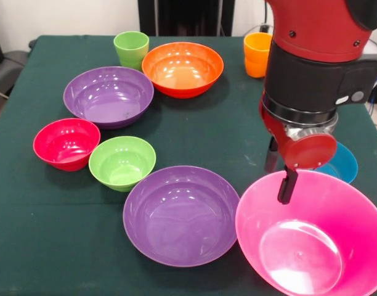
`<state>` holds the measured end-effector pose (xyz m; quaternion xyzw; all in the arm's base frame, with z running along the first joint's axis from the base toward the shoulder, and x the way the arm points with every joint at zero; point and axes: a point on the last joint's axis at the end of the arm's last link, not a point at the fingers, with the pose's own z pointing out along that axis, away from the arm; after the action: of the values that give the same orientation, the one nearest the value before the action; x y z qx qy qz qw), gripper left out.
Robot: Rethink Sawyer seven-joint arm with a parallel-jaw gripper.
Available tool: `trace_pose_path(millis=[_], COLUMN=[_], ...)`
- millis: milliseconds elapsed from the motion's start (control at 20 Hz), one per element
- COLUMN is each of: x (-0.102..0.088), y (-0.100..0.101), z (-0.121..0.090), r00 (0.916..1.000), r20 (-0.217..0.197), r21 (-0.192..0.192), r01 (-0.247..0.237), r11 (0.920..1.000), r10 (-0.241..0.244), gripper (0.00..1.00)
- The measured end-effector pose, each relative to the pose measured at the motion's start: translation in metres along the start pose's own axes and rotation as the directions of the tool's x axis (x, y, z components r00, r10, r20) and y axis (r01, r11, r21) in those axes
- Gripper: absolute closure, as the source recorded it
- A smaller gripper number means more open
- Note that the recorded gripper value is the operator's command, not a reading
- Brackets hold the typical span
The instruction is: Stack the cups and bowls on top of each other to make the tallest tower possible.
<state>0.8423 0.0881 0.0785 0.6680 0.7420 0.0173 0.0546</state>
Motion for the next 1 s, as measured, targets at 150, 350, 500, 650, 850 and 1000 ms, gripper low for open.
trace_pose_path(millis=[150, 350, 500, 650, 850, 1000], x=[-0.004, -0.01, -0.014, -0.017, -0.019, -0.018], y=[-0.001, -0.003, -0.008, -0.01, -0.009, -0.006], z=[0.006, 0.016, 0.026, 0.034, 0.04, 0.042], r00=[0.9999, 0.9978, 0.9934, 0.9882, 0.9812, 0.979], r20=[-0.001, 0.007, 0.01, 0.012, 0.013, 0.014], r21=[0.003, 0.01, 0.019, 0.021, 0.001, -0.024], r01=[0.015, 0.065, 0.114, 0.152, 0.192, 0.204], r11=[0.9999, 0.9978, 0.9933, 0.9881, 0.9813, 0.9788], r10=[-0.015, -0.065, -0.114, -0.152, -0.192, -0.203], gripper=[0.0, 0.0, 0.0, 0.0, 0.0, 0.0])
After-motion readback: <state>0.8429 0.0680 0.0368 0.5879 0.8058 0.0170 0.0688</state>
